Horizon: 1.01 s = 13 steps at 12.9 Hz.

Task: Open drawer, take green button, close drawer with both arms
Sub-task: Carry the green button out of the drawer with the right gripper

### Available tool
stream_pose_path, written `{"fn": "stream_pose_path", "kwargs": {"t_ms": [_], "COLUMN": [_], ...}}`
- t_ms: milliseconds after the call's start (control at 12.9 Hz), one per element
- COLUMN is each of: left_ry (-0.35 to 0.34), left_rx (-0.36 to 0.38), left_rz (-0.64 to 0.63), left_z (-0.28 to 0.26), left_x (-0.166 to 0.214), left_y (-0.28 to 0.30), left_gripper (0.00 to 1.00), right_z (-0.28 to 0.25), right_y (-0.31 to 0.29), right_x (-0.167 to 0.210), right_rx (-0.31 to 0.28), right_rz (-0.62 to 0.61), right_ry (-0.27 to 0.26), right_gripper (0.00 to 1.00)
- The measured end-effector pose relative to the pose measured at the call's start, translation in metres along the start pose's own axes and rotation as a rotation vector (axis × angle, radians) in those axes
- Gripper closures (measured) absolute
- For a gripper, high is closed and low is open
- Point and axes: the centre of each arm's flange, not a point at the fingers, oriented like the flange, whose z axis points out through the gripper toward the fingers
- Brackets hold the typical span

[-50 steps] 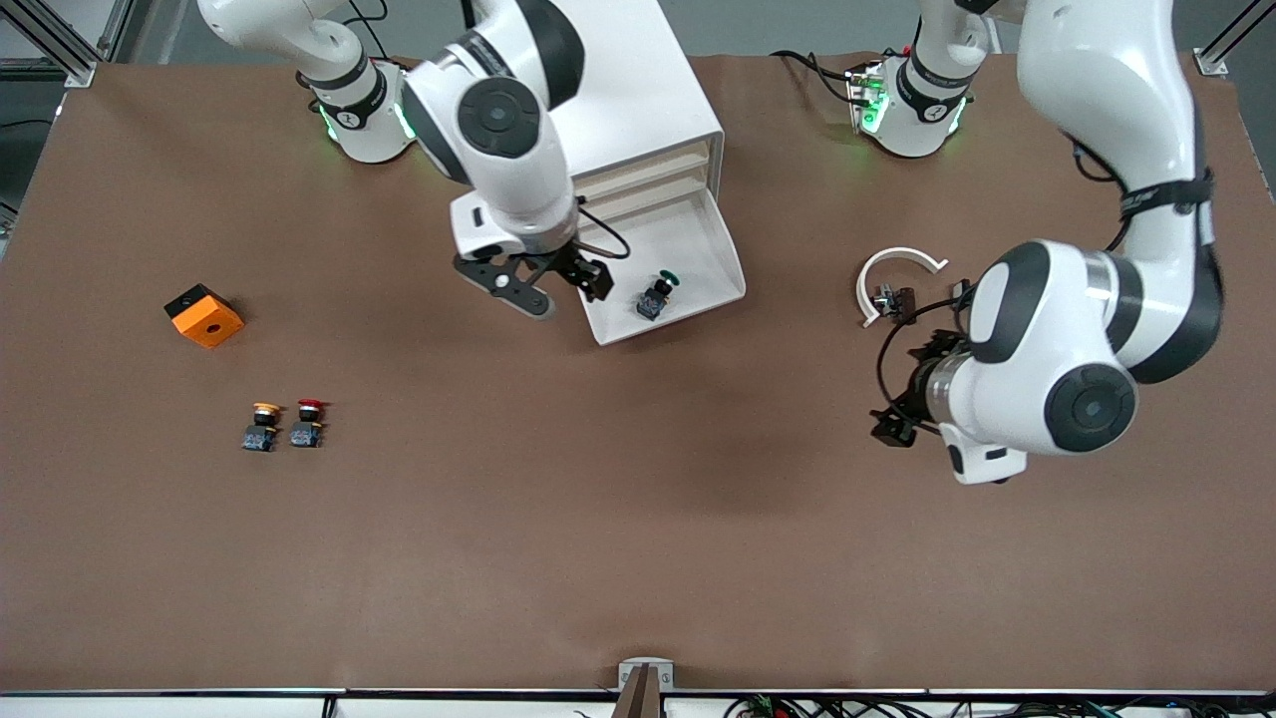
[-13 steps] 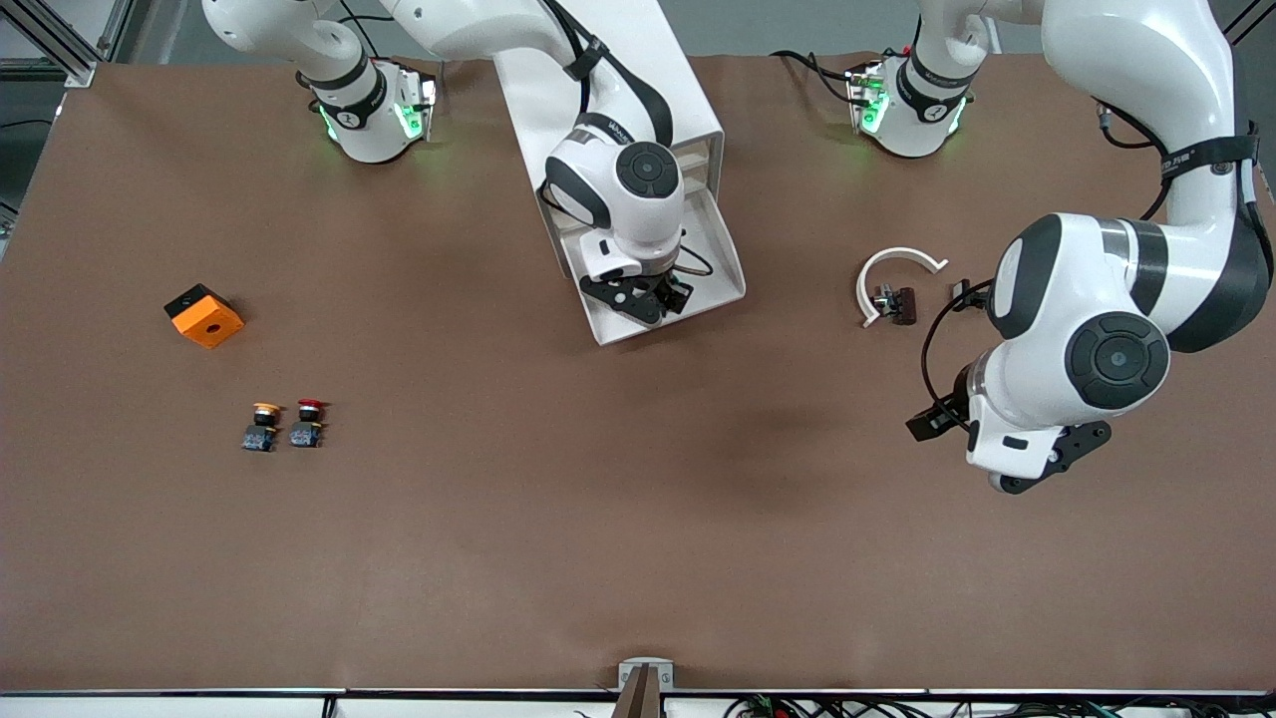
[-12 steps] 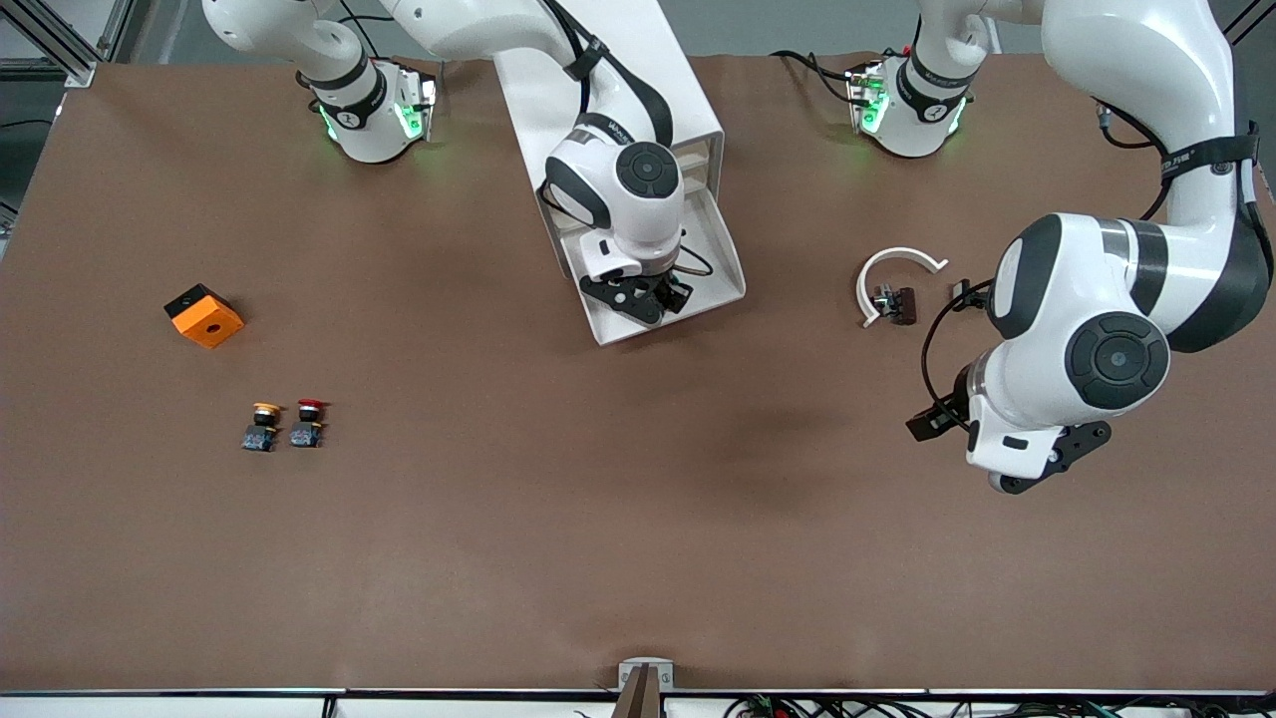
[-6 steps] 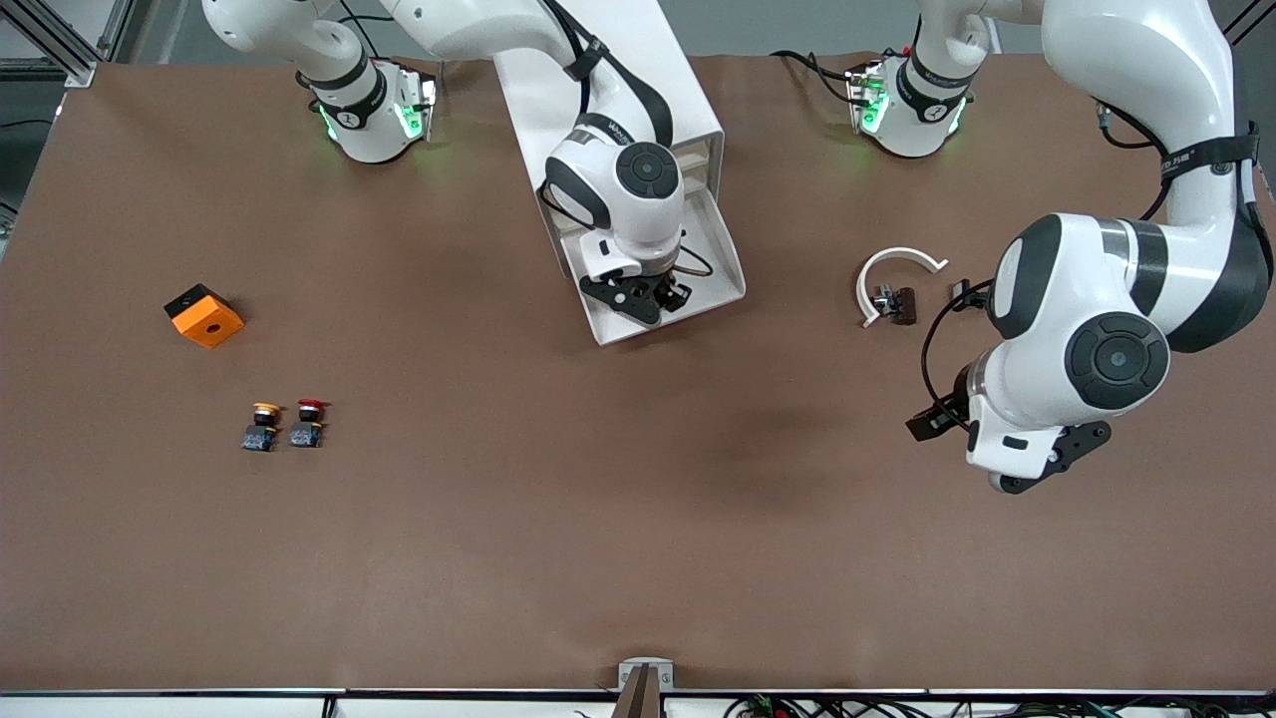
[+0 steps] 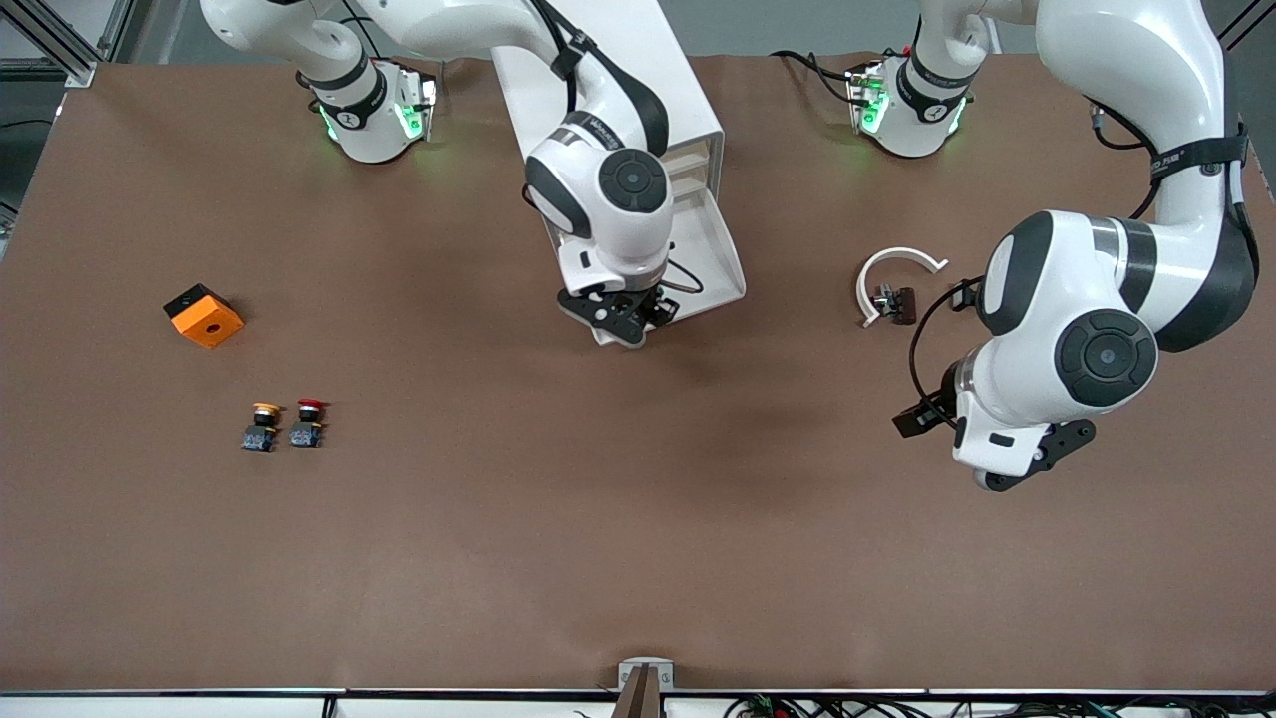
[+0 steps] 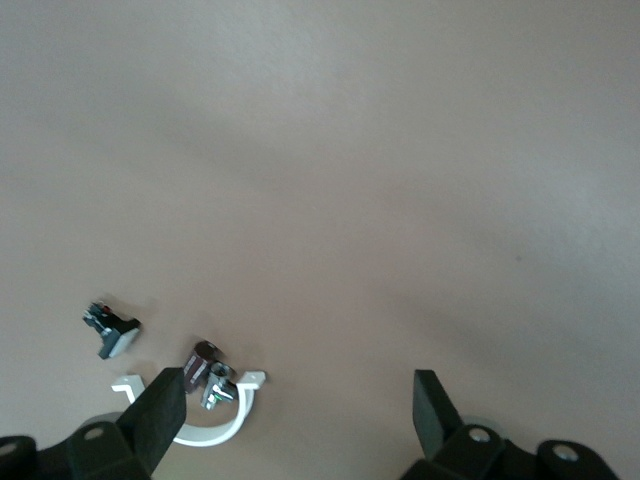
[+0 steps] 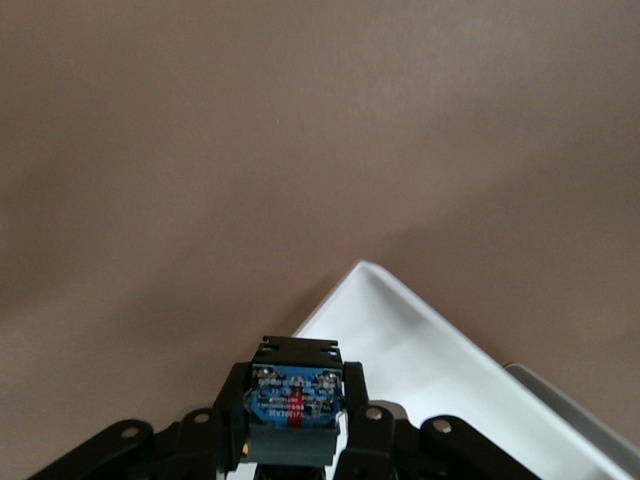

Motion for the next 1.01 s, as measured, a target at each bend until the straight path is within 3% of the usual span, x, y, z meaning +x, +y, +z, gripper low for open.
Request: {"fn": "stream_pose_path", "kwargs": {"t_ms": [387,697,1007], "left_ry": [-0.003,0.027,0.019], "left_rx": [-0.073,-0.134,-0.17], "left_rz": [0.083,0.138,0.22], "left_z": [0.035,0.097,0.136], "left_x": [-0.032,-0.062,-0.112], "left_y": [0.048,0.076,0.105], "left_gripper": [0.0,0.0,0.0], "right_z": [-0.045,-0.029,-0.003], "right_y": [0.062,0.134,0.212], "right_x": [0.133,0.235,0.309], "right_rx": [-0.008,-0.022,-0.008], "right_rz": [-0.135,-0.288,-0.426], "right_ry": [-0.027,-0.056,-0.067], "right_gripper": [0.59,0.59,0.59]}}
